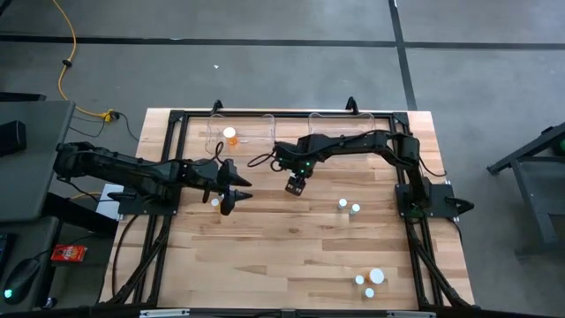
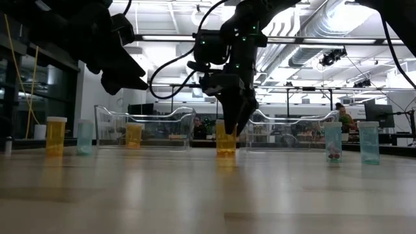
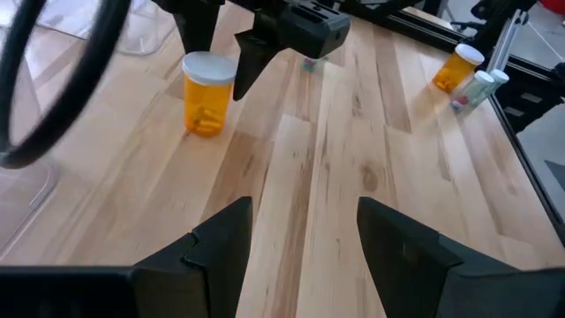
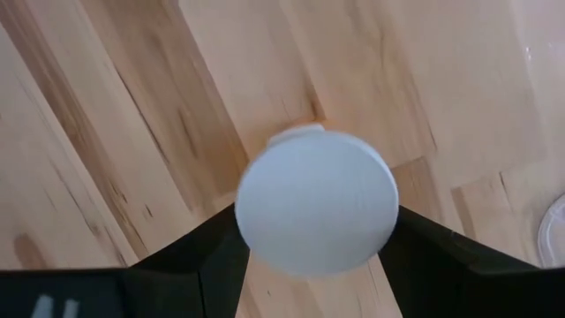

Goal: Pick and place medicine bottles into bin by pill shape (circle, oval)
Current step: Put the top orange capsule bottle into the left transparent bin

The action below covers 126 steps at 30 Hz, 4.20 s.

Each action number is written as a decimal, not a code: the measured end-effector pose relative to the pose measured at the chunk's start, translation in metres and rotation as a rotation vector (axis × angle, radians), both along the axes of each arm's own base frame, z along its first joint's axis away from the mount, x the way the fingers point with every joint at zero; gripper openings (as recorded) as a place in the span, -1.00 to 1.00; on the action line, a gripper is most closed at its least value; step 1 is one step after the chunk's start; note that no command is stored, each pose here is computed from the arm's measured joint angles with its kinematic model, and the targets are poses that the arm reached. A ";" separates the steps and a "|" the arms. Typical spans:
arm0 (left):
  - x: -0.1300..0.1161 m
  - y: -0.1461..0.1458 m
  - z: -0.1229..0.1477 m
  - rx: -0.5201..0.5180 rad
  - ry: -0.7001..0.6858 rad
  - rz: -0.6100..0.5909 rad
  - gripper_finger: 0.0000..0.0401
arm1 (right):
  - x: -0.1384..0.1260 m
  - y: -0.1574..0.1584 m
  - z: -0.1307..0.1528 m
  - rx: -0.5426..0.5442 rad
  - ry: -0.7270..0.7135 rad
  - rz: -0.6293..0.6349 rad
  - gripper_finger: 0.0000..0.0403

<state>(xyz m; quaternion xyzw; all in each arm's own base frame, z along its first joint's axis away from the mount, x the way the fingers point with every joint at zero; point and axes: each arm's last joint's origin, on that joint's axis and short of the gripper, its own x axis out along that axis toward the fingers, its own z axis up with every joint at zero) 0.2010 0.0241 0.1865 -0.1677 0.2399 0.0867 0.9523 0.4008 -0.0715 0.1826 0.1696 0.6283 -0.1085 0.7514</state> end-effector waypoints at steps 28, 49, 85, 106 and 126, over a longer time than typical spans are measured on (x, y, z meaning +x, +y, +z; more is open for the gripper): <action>-0.004 -0.001 -0.007 -0.010 0.085 -0.002 -0.03 | -0.084 0.025 0.027 -0.115 0.111 0.055 -0.03; 0.000 0.000 0.001 0.043 -0.003 -0.019 -0.03 | -0.082 0.028 -0.031 -0.299 -0.817 -0.083 -0.98; 0.001 0.000 0.001 0.051 -0.008 -0.021 -0.03 | -0.065 0.026 -0.029 -0.311 -0.737 -0.010 -1.00; 0.002 0.000 0.003 0.054 -0.028 -0.020 -0.03 | -0.063 0.027 -0.037 -0.299 -0.725 0.003 -1.00; 0.002 0.000 0.003 0.052 -0.032 -0.023 -0.03 | -0.096 0.039 -0.060 -0.393 -0.939 -0.019 -1.00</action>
